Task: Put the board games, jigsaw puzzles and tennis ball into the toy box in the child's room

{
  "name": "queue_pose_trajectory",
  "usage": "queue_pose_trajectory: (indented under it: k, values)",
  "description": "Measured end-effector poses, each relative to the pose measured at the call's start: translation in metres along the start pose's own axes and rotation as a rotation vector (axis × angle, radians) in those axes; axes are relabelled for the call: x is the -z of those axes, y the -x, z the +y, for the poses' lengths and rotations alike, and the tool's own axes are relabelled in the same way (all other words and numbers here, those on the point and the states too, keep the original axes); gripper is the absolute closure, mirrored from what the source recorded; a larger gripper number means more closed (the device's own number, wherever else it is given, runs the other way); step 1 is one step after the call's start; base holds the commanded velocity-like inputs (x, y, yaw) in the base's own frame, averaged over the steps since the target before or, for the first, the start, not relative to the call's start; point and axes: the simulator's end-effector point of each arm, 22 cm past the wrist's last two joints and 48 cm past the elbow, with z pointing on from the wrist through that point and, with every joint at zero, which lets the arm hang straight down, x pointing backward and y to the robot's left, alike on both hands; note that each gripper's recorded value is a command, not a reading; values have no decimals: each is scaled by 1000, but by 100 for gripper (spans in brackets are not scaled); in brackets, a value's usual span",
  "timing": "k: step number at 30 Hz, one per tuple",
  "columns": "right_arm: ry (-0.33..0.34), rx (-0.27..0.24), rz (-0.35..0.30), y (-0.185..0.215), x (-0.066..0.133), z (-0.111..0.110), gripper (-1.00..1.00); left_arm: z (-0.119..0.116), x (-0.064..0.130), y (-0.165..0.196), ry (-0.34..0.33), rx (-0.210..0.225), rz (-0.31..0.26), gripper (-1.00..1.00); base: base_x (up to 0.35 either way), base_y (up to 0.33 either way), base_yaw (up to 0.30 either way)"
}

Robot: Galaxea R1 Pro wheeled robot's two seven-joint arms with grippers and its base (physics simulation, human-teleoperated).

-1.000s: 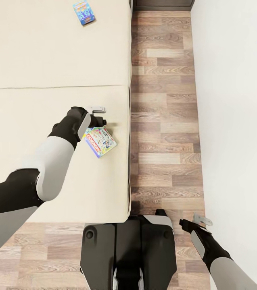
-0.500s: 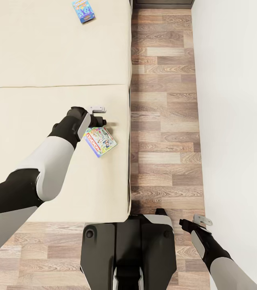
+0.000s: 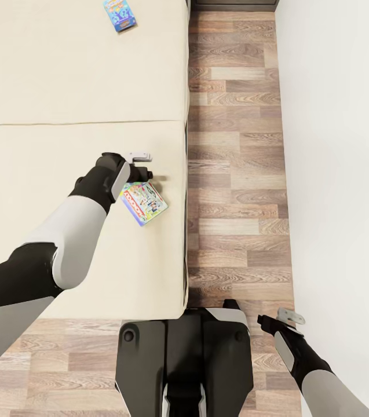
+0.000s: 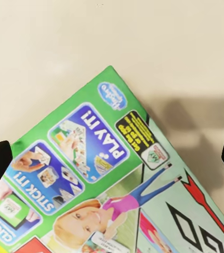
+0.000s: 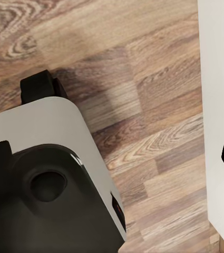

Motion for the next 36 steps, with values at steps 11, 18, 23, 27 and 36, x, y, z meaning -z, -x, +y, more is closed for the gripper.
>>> queue_pose_trajectory:
  k: [11,18,23,27,36]
  values:
    - [-3,2,8,-4,-2,-1,-100,5,14,37,8,6,-58,-100,0,0,0]
    - [-5,4,16,-8,-4,-2,-100,4,15,44,8,5,-56,-100,0,0,0]
    - [-7,5,21,-11,-6,-2,-100,5,12,42,10,4,-53,-100,0,0,0]
    - [-9,6,27,-15,-7,-3,-100,5,9,39,10,3,-47,-100,0,0,0]
    - [-16,11,54,-29,-11,-6,-100,5,0,31,10,2,-34,-100,0,0,0]
